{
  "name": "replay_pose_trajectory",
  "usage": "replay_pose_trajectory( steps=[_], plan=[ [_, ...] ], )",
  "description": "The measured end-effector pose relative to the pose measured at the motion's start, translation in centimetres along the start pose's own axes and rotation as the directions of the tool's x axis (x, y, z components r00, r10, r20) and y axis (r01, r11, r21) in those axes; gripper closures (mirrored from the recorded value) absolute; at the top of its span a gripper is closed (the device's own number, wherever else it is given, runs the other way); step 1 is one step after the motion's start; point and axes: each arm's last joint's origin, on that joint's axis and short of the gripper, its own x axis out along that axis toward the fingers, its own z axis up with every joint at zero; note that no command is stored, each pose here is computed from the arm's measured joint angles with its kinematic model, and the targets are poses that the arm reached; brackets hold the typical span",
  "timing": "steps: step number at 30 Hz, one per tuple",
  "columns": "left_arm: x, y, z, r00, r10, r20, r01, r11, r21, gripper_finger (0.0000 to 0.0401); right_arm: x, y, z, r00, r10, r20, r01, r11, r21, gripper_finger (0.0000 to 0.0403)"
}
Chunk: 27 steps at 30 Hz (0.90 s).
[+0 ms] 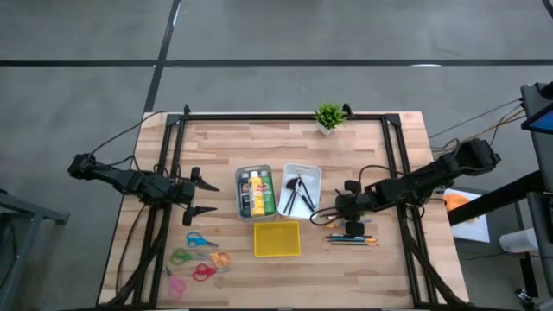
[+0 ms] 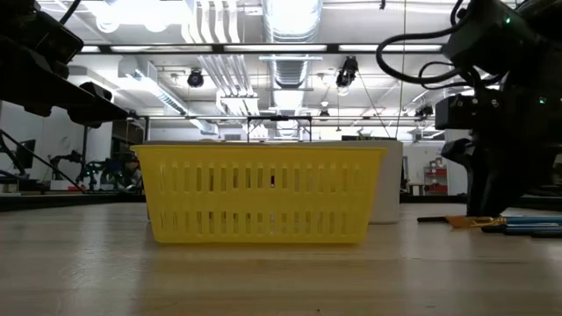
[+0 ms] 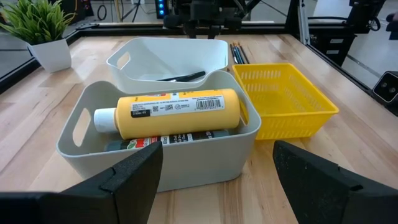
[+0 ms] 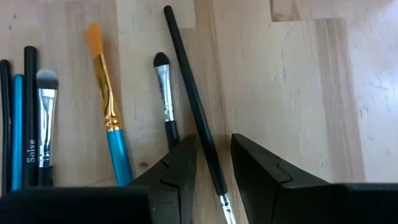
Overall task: Pick & Place Paint Supplies
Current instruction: Put the silver paint brush into the white bin
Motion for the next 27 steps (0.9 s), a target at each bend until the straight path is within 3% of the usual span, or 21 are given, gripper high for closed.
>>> replay_pose_trajectory(
  steps=[14, 22, 27],
  plan=[
    [0.00, 0.00, 0.00, 1.000, 0.000, 0.000, 0.000, 1.000, 0.000, 0.0095, 0.42, 0.05, -0.08, 1.000, -0.006, -0.020, 0.006, 1.000, -0.004, 0.0306],
    [0.00, 0.00, 0.00, 1.000, 0.000, 0.000, 0.000, 1.000, 0.000, 0.0095, 0.44, 0.04, -0.09, 1.000, -0.009, -0.020, 0.009, 1.000, -0.004, 0.0385],
    [0.00, 0.00, -0.01, 1.000, 0.000, 0.000, 0.000, 1.000, 0.000, 0.0095, 0.44, 0.02, -0.09, 1.000, -0.019, -0.017, 0.019, 1.000, -0.004, 0.0385]
  ],
)
